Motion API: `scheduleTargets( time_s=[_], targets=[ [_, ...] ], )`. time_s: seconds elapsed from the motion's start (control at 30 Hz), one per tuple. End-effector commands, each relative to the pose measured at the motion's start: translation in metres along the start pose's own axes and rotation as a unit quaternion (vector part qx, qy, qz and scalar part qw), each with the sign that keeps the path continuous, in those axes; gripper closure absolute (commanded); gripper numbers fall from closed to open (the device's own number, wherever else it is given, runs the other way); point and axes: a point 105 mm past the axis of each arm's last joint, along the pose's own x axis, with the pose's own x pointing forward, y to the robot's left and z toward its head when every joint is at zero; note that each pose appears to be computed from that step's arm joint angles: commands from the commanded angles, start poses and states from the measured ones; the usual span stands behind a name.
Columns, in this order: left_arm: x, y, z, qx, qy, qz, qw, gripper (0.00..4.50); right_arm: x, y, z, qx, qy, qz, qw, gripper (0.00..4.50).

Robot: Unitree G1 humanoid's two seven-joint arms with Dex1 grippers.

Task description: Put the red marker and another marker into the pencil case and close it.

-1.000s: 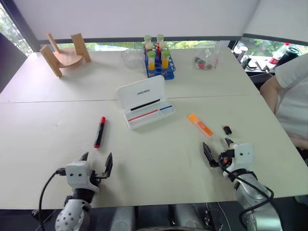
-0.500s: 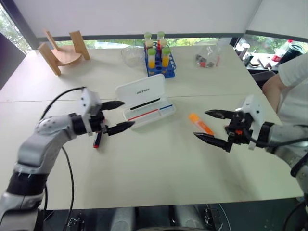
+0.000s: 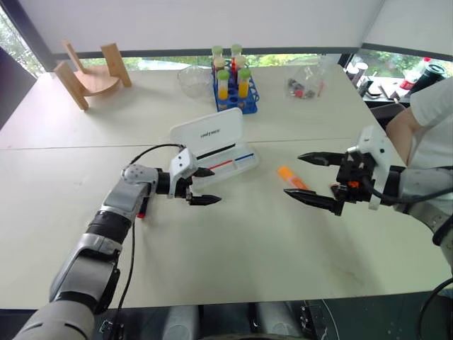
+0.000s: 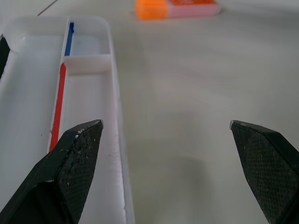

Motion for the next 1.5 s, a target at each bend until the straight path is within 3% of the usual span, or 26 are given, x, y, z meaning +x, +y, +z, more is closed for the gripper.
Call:
scheduleTargets(
  time_s=[0.03,0.07,0.17,0.4,0.67,1.0,1.1,1.33,1.5],
  targets=[
    [0.001,0.006,-0.002,0.009,0.008,0.008,1.000,0.03,-0.004,0.000,0.013,-0.021,-0.022,-0.014,0.999,0.00],
    [0.002,0.005,-0.003,0.005,0.008,0.007,1.000,0.03,-0.004,-0.001,0.013,-0.022,-0.023,-0.015,0.999,0.00],
    [0.002,0.002,-0.006,-0.003,0.007,0.002,1.000,0.92,-0.004,-0.003,0.015,-0.025,-0.026,-0.020,0.999,0.00],
    [-0.008,-0.016,-0.009,0.003,0.012,-0.041,0.999,4.45,-0.003,-0.008,0.018,-0.028,-0.032,-0.025,0.999,0.00],
    [-0.027,-0.050,-0.015,0.031,0.022,-0.107,0.994,4.45,0.001,-0.010,0.022,-0.032,-0.035,-0.019,0.999,0.00],
    [-0.027,-0.048,-0.020,0.041,0.027,-0.087,0.995,4.45,0.002,-0.011,0.022,-0.037,-0.033,-0.016,0.999,0.00],
    [-0.030,-0.047,-0.014,0.042,0.019,-0.078,0.996,3.55,0.001,-0.010,0.021,-0.037,-0.031,-0.014,0.999,0.00],
    [-0.062,-0.068,0.035,0.060,-0.039,-0.049,0.996,0.07,0.001,-0.011,0.019,-0.034,-0.026,-0.010,0.999,0.00],
    [-0.098,-0.063,0.070,0.026,-0.088,0.066,0.994,0.07,0.003,-0.011,0.017,-0.033,-0.030,-0.005,0.999,0.00]
  ],
)
